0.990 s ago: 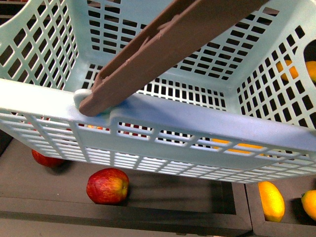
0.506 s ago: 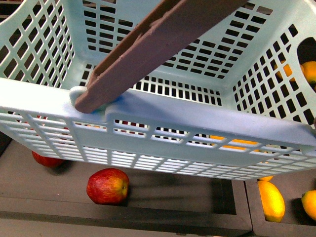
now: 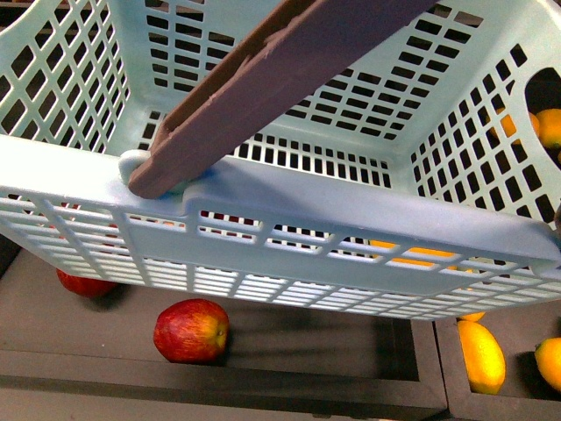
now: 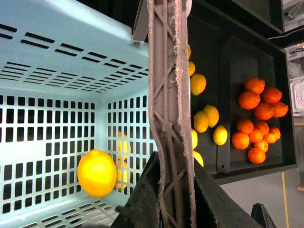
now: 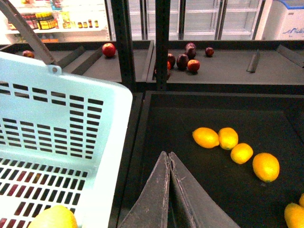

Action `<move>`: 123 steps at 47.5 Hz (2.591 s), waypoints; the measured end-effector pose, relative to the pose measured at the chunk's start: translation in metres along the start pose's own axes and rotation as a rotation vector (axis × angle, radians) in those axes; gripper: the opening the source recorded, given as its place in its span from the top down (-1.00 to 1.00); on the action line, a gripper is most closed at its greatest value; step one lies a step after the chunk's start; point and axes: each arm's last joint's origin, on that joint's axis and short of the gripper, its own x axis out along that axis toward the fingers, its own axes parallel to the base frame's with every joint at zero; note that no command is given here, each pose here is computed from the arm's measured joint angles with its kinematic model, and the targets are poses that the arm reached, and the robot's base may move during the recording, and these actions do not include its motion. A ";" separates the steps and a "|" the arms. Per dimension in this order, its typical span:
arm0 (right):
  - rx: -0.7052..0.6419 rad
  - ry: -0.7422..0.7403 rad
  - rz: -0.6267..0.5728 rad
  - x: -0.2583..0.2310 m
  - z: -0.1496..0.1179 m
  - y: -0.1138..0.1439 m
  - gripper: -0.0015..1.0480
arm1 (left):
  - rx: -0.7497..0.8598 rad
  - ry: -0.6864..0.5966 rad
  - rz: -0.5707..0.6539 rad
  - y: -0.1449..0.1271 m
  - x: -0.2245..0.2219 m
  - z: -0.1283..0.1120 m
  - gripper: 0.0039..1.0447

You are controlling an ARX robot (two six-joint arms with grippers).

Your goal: Pick lemon and mango into basket

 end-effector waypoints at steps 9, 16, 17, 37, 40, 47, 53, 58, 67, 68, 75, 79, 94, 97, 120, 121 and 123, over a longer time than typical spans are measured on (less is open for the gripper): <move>0.000 0.000 0.000 -0.006 -0.005 0.000 0.97 | 0.000 0.000 0.000 0.000 0.000 0.000 0.86; 0.000 -0.001 0.000 -0.010 -0.007 0.000 0.97 | 0.000 0.000 0.000 0.000 0.000 0.000 0.86; 0.000 -0.002 0.000 -0.010 -0.007 0.000 0.97 | 0.000 0.000 0.000 0.000 0.000 0.000 0.86; 0.000 -0.027 -0.001 -0.021 -0.010 0.000 0.97 | 0.001 0.000 0.000 0.000 0.000 0.000 0.86; 0.000 -0.026 -0.001 -0.021 -0.010 0.000 0.97 | 0.001 0.000 0.000 0.000 0.000 0.000 0.86; 0.000 -0.024 -0.001 -0.025 -0.011 0.000 0.97 | 0.001 0.000 0.000 0.000 0.000 0.000 0.86; 0.000 -0.020 0.000 -0.035 -0.013 0.000 0.97 | 0.000 -0.001 0.001 0.000 0.000 0.000 0.86; -0.002 -0.020 -0.001 -0.035 -0.013 0.000 0.69 | 0.001 0.000 0.000 0.000 0.000 0.000 0.86; -0.002 -0.021 0.000 -0.035 -0.013 0.000 0.02 | 0.001 0.000 0.000 0.000 0.000 0.000 0.86; -0.002 -0.021 0.000 -0.035 -0.013 0.000 -0.08 | 0.000 0.000 0.000 0.000 0.000 0.000 0.86; -0.002 -0.020 -0.003 -0.035 -0.013 0.000 -0.51 | 0.004 0.004 -0.003 -0.002 0.000 -0.002 0.86; -0.002 -0.020 -0.002 -0.035 -0.013 0.000 -0.74 | 0.009 0.017 -0.016 -0.003 0.000 -0.003 0.86; -0.002 -0.020 -0.002 -0.035 -0.013 0.000 -0.83 | -0.005 0.016 -0.017 -0.003 0.000 -0.003 0.86; -0.002 -0.021 -0.002 -0.035 -0.013 0.000 -0.83 | -0.004 0.010 -0.010 -0.002 0.000 -0.002 0.86; -0.002 -0.021 0.000 -0.035 -0.013 0.000 -0.83 | -0.003 0.004 -0.006 0.000 0.000 0.000 0.86; -0.002 -0.021 0.002 -0.035 -0.013 0.000 -0.83 | -0.002 0.004 -0.006 0.000 0.000 0.000 0.86; -0.002 -0.021 0.002 -0.035 -0.013 0.000 -0.83 | -0.002 0.004 -0.005 0.000 0.000 0.000 0.86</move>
